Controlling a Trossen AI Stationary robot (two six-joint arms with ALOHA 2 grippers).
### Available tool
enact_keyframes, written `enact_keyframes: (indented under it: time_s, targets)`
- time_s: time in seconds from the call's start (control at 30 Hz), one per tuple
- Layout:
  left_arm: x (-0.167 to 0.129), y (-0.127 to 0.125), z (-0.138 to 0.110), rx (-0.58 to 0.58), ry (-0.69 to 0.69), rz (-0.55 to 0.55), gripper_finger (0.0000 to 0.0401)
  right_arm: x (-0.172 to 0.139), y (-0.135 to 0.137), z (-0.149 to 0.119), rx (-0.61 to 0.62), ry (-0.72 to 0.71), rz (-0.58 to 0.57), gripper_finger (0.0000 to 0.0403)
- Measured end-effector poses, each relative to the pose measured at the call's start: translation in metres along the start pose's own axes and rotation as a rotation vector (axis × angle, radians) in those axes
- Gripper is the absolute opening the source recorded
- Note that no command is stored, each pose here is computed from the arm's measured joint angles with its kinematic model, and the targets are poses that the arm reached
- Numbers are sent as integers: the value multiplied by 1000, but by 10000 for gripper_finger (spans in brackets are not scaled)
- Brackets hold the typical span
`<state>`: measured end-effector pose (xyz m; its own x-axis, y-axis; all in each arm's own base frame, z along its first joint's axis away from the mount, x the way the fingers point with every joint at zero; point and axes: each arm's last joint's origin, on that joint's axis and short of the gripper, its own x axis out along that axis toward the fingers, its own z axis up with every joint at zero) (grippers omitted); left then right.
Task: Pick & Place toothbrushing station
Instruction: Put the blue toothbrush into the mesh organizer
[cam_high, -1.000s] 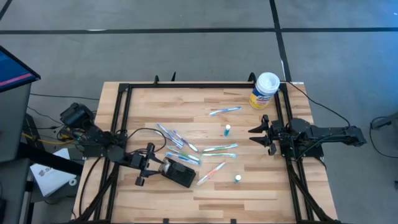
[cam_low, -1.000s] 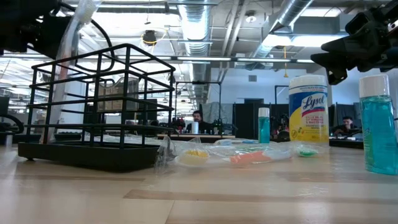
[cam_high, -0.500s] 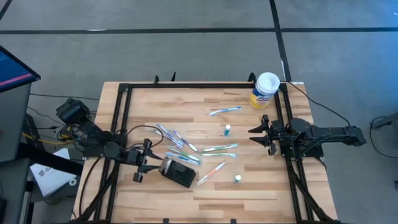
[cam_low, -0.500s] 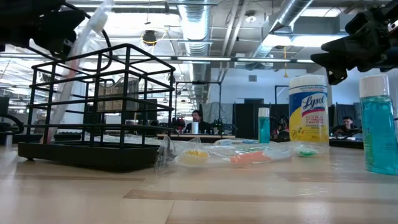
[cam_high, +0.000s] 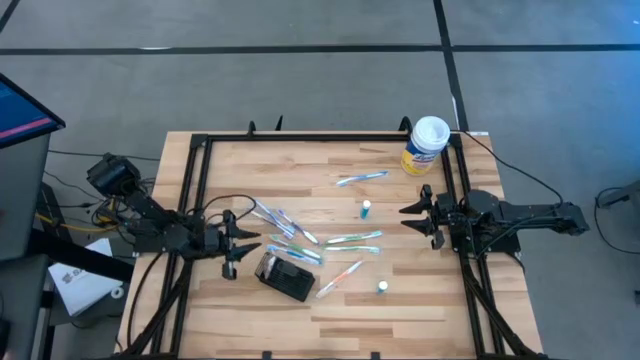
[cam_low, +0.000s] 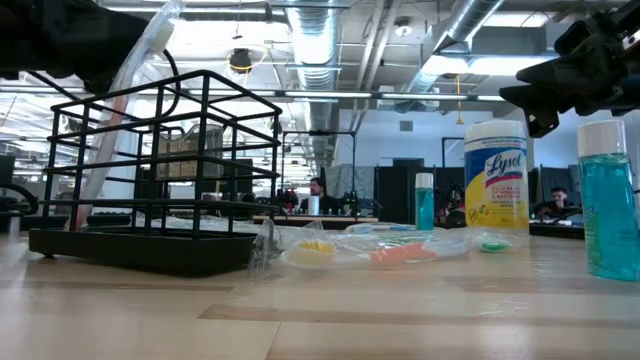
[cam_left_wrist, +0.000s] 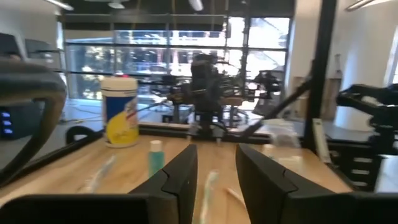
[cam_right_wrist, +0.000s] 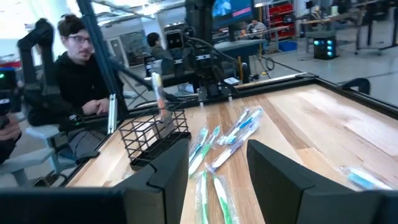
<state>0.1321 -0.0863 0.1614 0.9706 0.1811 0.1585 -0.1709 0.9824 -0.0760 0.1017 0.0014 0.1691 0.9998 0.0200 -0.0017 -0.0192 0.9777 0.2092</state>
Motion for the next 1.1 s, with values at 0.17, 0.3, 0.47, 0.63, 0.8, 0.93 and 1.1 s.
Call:
enact_keyframes:
  time_s: [0.17, 0.3, 0.47, 0.63, 0.8, 0.93, 1.1]
  targets:
    - [9, 10, -1, 24, -8, 77, 103, 0, -2, 1, 3, -22, -79, 154]
    - [17, 18, -1, 28, -23, 80, 103, 0, -2, 4, 0, -54, -91, 150]
    - [23, 28, -1, 36, -32, 122, 103, -2, 0, 16, 2, -84, -84, 130]
    - [28, 36, -1, 45, -39, 157, 103, 3, 3, 27, -20, -48, -90, 111]
    - [34, 44, -1, 39, -54, 137, 103, 19, 5, 43, -86, 24, -127, 107]
    - [37, 50, 0, 20, -64, 114, 103, 38, 7, 61, -168, 98, -175, 107]
    - [38, 51, 0, 23, -68, 94, 103, 59, 0, 87, -217, 209, -271, 107]
